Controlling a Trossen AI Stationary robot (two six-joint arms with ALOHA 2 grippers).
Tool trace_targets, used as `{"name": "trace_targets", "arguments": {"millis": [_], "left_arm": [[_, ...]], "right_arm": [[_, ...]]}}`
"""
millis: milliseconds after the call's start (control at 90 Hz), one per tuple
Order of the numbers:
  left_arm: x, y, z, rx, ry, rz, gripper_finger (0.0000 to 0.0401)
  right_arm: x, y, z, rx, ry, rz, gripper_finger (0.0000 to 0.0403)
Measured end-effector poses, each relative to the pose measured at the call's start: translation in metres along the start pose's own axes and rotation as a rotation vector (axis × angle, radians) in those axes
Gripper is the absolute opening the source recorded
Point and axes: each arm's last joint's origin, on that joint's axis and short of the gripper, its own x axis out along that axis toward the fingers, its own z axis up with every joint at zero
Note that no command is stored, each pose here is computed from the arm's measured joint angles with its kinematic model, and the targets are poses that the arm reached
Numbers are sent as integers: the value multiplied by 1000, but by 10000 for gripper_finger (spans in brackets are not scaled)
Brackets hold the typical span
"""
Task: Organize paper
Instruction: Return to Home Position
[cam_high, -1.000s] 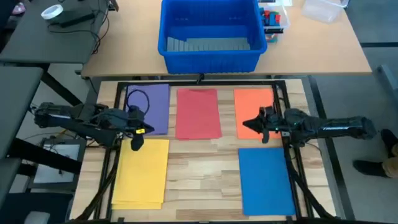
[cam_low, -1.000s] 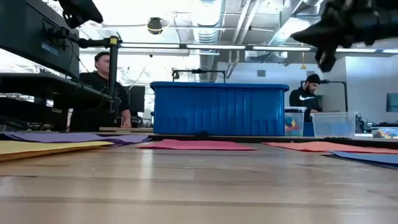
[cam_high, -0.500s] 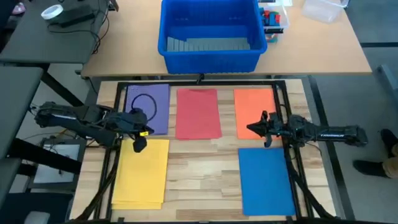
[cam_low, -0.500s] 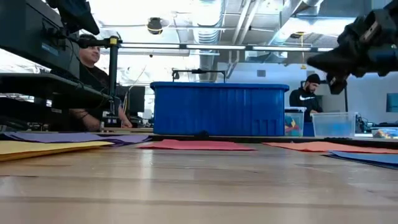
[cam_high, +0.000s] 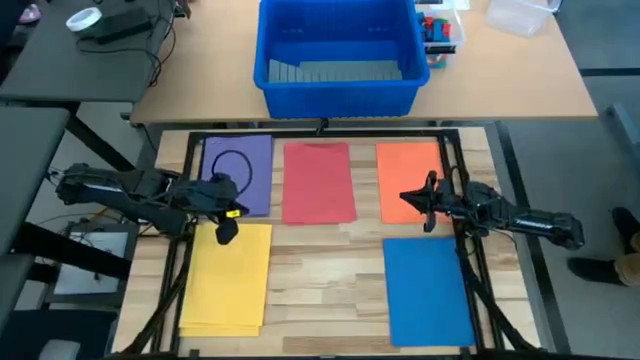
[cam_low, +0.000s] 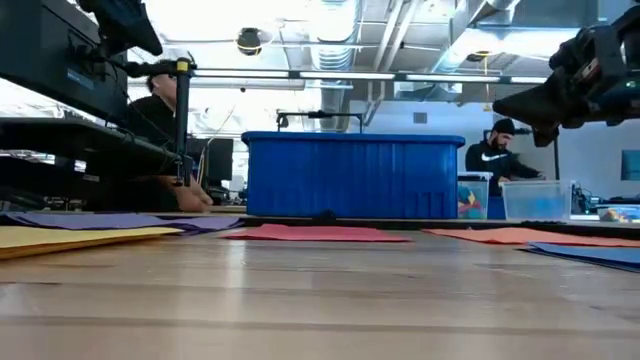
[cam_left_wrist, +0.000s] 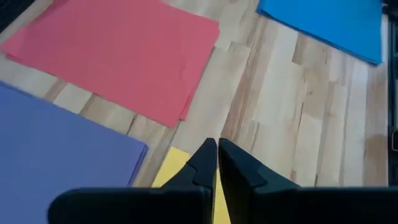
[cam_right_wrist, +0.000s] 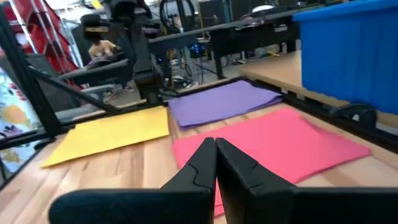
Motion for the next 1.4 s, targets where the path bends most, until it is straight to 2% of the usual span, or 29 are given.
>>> {"name": "trace_targets", "arguments": {"millis": [178, 356, 478, 711, 856, 1033, 1100, 1189, 1278, 1400], "left_arm": [[-6, -3, 8, 123, -105, -47, 1], [-11, 5, 4, 224, -124, -29, 1], [-7, 15, -19, 237, -148, -59, 1], [12, 33, -78, 209, -325, -360, 1], [32, 43, -110, 172, -439, -471, 1], [48, 53, -137, 153, -545, -500, 1], [55, 54, -140, 157, -601, -480, 1], [58, 54, -139, 216, -701, -458, 1], [60, 54, -141, 245, -691, -438, 1], [62, 55, -143, 203, -649, -445, 1]], "right_arm": [[0, -1, 0, 0, 4, -5, 0], [0, -1, 0, 0, 5, -5, 0], [0, -1, -1, 0, 6, -5, 0], [0, -1, -1, 0, 7, -6, 0], [0, -1, -1, 0, 7, -6, 0], [0, -1, -1, 0, 8, -6, 0], [0, -1, -1, 0, 7, -7, 0], [0, -1, -1, 0, 7, -8, 0], [0, -1, 0, 0, 1, -9, 0], [0, -1, 0, 0, -4, -11, 0]]}}
